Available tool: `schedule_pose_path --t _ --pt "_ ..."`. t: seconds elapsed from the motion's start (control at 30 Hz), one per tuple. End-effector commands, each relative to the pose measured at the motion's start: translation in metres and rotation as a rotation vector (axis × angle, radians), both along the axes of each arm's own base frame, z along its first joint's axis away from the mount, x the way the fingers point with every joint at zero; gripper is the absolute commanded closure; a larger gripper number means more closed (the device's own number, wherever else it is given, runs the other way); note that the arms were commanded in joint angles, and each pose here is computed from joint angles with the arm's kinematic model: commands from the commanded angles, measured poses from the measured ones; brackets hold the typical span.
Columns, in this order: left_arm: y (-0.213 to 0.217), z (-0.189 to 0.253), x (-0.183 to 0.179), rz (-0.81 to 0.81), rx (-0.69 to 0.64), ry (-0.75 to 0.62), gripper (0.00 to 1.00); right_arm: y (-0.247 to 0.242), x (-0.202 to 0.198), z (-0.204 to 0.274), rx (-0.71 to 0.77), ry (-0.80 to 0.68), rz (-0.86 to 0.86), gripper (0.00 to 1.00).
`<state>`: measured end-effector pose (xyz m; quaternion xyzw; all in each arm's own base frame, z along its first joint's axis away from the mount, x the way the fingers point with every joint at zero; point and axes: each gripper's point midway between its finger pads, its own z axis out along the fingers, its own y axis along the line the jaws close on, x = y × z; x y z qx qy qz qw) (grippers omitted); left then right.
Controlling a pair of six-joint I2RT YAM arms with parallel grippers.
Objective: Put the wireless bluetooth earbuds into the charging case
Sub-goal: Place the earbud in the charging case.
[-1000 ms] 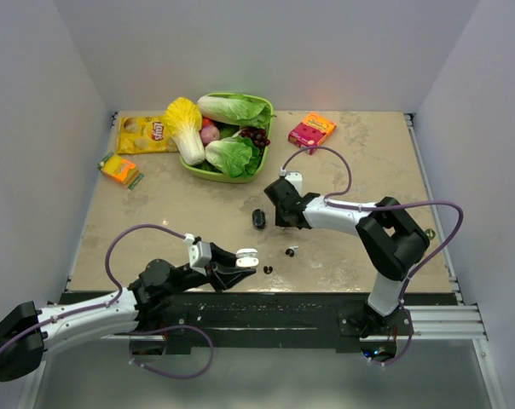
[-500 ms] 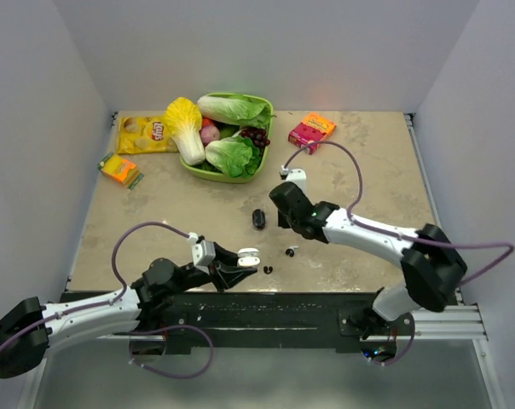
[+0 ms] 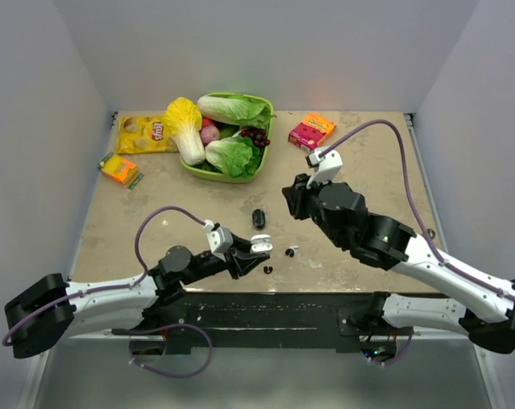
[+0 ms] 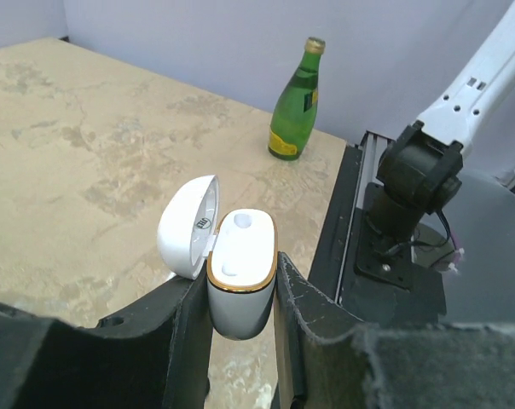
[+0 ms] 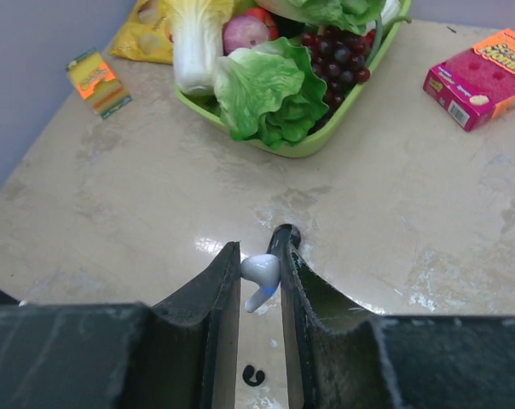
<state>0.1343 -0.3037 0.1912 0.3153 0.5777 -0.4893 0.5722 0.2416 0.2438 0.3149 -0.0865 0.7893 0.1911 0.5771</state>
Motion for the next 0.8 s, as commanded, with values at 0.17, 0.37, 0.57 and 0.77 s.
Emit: schedule_pose_path --t 0.17,0.37,0.57,0.77 --pt "-0.020 0.088 0.029 0.094 -0.144 -0.245 1.00 0.008 -0.030 0.051 0.015 -0.141 0.210 1.00" --pt "-0.037 0.101 0.056 0.145 -0.114 -0.300 1.00 0.020 -0.037 0.066 -0.012 -0.183 0.259 1.00" --pt "-0.050 0.114 0.073 0.149 -0.119 -0.316 1.00 0.020 -0.035 0.083 -0.013 -0.227 0.252 1.00" --pt "-0.058 0.128 0.081 0.130 -0.131 -0.332 1.00 0.013 -0.028 0.085 -0.039 -0.273 0.198 1.00"
